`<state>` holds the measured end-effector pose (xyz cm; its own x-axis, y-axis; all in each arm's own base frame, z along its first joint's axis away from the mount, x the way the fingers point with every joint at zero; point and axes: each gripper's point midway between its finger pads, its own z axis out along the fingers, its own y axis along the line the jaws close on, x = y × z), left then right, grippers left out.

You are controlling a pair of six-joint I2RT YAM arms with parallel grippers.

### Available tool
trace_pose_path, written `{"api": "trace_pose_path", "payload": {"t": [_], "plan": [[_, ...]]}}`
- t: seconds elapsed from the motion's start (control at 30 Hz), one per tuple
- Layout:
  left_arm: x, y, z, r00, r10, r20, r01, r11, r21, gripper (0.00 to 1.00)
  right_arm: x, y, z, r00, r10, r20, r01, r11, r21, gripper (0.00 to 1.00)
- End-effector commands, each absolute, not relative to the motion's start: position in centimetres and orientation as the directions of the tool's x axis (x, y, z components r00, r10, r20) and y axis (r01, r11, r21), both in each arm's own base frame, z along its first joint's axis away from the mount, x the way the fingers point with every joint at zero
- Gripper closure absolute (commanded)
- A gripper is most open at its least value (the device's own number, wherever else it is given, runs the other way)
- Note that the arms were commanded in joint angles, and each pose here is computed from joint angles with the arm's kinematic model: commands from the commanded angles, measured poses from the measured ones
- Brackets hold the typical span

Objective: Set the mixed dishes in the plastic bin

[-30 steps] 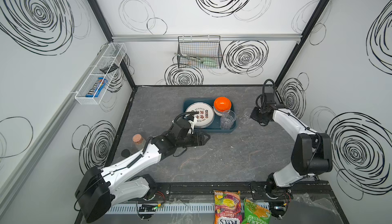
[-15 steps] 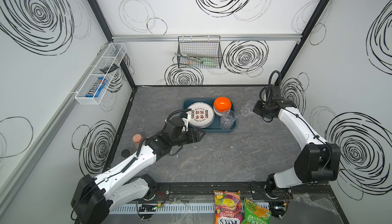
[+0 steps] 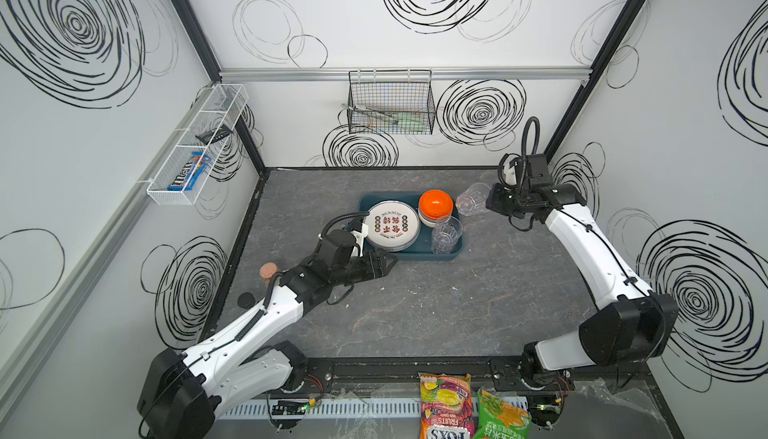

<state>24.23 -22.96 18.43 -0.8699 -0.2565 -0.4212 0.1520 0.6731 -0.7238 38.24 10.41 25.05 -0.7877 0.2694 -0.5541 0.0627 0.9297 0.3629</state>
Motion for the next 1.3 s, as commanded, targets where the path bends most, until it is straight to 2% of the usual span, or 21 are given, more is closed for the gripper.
{"api": "trace_pose_path", "payload": {"t": [0.0,0.43,1.27], "plan": [[24.4,-22.9,18.8,-0.861,-0.257,-0.440,0.172,0.665,-0.726,0.24,37.6,11.9,25.3,-0.819,0.206,-0.536,0.009,0.938,0.347,0.94],[24.5,-23.0,18.7,-0.862,-0.259,-0.435,0.169,0.663,-0.729,0.24,36.8,14.4,24.1,-0.862,0.097,-0.497,-0.072,0.948,0.310,0.94],[24.4,-23.0,18.2,-0.867,-0.264,-0.422,0.158,0.659,-0.736,0.24,36.3,15.1,21.6,-0.894,0.024,-0.447,-0.090,0.968,0.234,0.94]]}}
